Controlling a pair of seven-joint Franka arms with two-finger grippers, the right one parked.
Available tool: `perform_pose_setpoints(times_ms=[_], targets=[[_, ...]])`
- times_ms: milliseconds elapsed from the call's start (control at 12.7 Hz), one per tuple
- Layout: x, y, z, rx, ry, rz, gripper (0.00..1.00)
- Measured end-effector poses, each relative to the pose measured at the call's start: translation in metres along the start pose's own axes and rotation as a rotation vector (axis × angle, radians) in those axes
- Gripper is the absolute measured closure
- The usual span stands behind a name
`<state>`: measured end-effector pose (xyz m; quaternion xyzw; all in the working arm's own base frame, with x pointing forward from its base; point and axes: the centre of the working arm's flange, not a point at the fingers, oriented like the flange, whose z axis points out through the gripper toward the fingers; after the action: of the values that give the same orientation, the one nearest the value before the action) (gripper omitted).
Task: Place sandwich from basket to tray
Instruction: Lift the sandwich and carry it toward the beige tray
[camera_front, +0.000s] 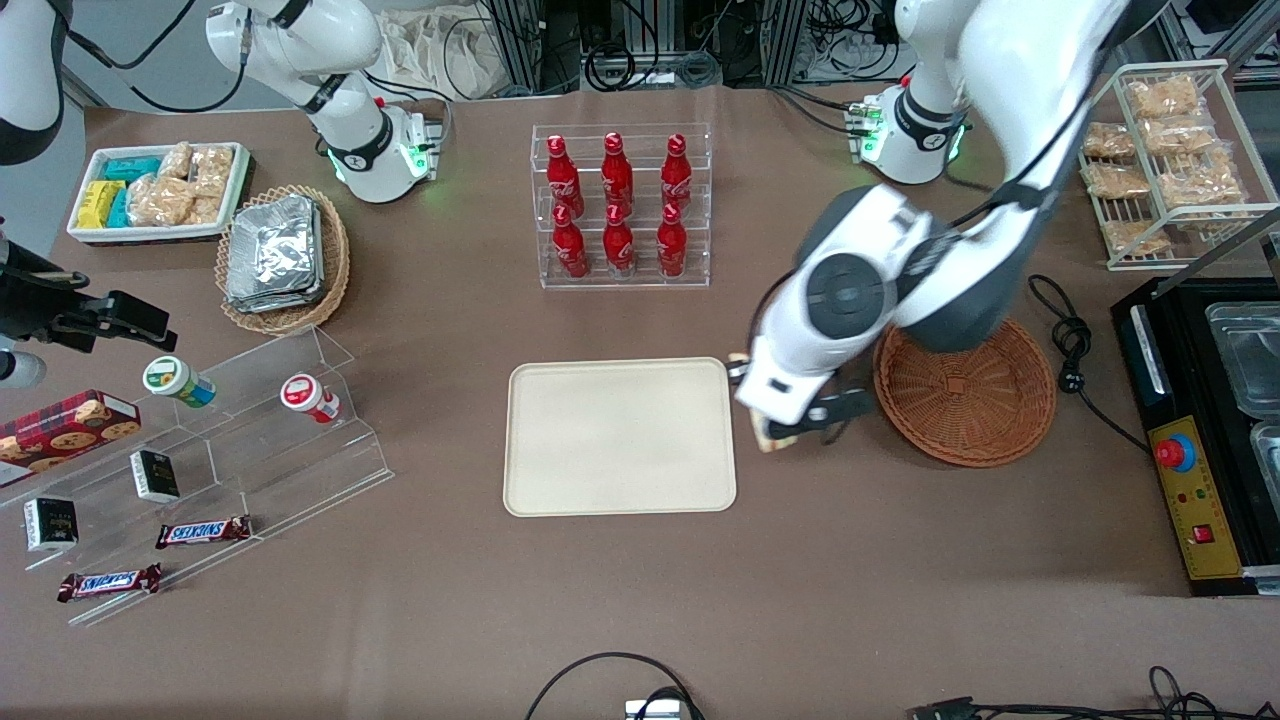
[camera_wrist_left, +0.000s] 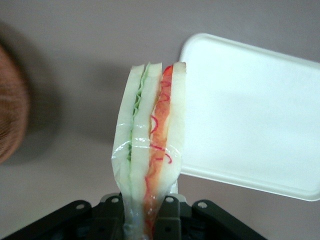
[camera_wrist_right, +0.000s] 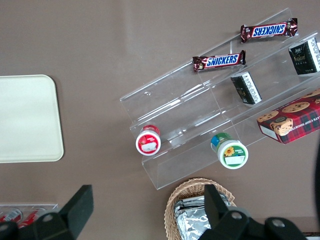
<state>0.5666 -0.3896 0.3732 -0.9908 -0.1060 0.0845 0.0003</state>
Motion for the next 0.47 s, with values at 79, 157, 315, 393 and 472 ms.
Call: perform_pose_setpoints(times_ms=[79,157,315,393,472], targets=[[-0.003,0.018,0.027,-0.006,0.005,0.029,0.80],[-0.003,0.029,0.049,-0.019,0.004,0.042,0.80],[0.005,0.034,0.078,-0.022,-0.008,0.048,0.80],[0.008,0.033,0.090,-0.002,-0.004,0.057,0.80],[0.011,0.032,0.103,0.020,0.000,0.068,0.80]])
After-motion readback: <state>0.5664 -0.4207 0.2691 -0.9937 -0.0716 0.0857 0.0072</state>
